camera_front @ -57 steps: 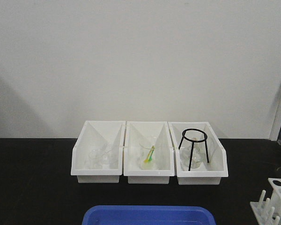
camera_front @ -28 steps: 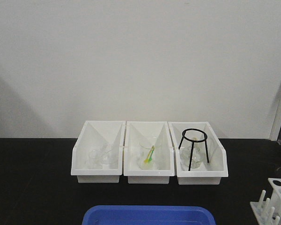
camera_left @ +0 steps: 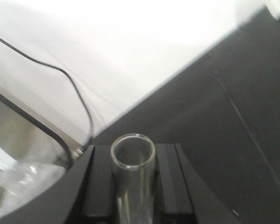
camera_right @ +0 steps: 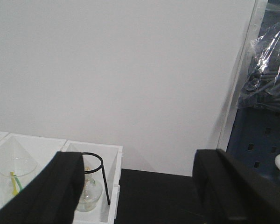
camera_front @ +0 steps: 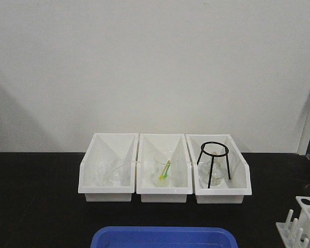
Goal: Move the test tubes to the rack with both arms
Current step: 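Raise the tube upright with the left gripper toward the right gripper, then move the right gripper to the tube and close it around it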
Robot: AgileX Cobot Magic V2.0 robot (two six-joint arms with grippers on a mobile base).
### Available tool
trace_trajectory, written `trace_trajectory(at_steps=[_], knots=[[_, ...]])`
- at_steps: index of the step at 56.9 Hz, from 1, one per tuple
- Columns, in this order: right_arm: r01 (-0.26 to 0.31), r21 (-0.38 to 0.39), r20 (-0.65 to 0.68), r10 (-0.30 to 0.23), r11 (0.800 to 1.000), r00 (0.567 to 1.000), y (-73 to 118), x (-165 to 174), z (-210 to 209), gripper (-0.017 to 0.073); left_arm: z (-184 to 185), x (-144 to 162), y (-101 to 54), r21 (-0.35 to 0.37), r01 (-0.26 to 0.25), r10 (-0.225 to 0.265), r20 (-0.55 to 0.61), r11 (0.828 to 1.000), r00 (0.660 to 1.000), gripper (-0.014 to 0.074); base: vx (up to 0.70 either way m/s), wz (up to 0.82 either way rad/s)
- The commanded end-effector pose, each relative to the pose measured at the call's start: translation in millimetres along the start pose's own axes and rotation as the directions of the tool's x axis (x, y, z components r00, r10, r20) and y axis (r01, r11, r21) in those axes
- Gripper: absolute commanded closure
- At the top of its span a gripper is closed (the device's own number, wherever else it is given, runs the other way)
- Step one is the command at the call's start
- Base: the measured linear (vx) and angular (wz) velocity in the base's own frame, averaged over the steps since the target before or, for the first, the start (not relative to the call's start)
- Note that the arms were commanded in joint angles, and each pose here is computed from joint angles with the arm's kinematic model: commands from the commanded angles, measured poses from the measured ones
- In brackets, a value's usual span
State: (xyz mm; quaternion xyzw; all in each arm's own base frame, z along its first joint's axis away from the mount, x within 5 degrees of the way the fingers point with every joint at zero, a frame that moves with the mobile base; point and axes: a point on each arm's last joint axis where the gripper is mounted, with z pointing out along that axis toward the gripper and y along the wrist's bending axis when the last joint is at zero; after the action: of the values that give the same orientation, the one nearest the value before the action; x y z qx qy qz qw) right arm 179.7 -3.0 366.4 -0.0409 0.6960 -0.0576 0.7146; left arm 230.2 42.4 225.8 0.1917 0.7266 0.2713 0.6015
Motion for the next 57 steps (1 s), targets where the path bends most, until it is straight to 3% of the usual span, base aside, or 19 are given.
trace_trajectory(at_steps=[1, 9, 14, 23, 30, 40, 47, 54, 57], knots=[[0.006, 0.025, 0.114, -0.009, 1.0, 0.993, -3.5, -19, -2, 0.0029, -9, -31, 24.7, -0.112, 0.024, -0.009, 0.137, 0.993, 0.99, 0.0615, 0.0, 0.0], [0.007, 0.026, 0.114, -0.01, 1.0, 0.993, -3.5, -19, -2, 0.0029, -21, -49, 39.6, -0.115, 0.075, -0.057, 0.152, 0.991, 0.987, 0.0615, 0.0, 0.0], [0.008, 0.025, 0.112, -0.011, 1.0, 0.994, -3.5, -19, -2, 0.0029, -27, -60, 48.7, -0.105, 0.132, -0.116, 0.152, 0.986, 0.982, 0.0615, 0.0, 0.0], [0.005, 0.027, 0.121, -0.008, 1.0, 0.993, -3.7, -20, -2, 0.0029, -38, -84, 65.1, -0.057, 0.315, -0.304, 0.142, 0.947, 0.942, 0.0615, 0.0, 0.0], [-0.024, 0.018, 0.097, 0.022, 1.0, 0.995, -3.2, -18, -1, 0.0029, -40, -106, 71.3, -0.006, 0.367, -0.362, 0.151, 0.93, 0.92, 0.0615, 0.0, 0.0], [-0.038, 0.001, 0.029, 0.038, 0.999, 0.999, -1.4, -12, -1, 0.0029, -44, -137, 59.3, 0.14, 0.405, -0.423, 0.153, 0.904, 0.893, 0.0615, 0.0, 0.0], [-0.069, -0.012, 0.032, 0.069, 0.998, 0.997, 0.8, -12, -1, 0.0029, -51, -157, 43.2, 0.261, 0.431, -0.481, 0.175, 0.864, 0.859, 0.0615, 0.0, 0.0], [-0.075, -0.081, 0.033, 0.078, 0.994, 0.996, 13.3, -13, 1, 0.0029, -59, -171, 26.5, 0.367, 0.418, -0.508, 0.193, 0.831, 0.84, 0.0615, 0.0, 0.0], [-0.075, -0.132, 0.024, 0.078, 0.988, 0.997, 23.0, -12, 3, 0.0029, -64, -178, 17.6, 0.423, 0.422, -0.533, 0.188, 0.802, 0.825, 0.0615, 0.0, 0.0]])
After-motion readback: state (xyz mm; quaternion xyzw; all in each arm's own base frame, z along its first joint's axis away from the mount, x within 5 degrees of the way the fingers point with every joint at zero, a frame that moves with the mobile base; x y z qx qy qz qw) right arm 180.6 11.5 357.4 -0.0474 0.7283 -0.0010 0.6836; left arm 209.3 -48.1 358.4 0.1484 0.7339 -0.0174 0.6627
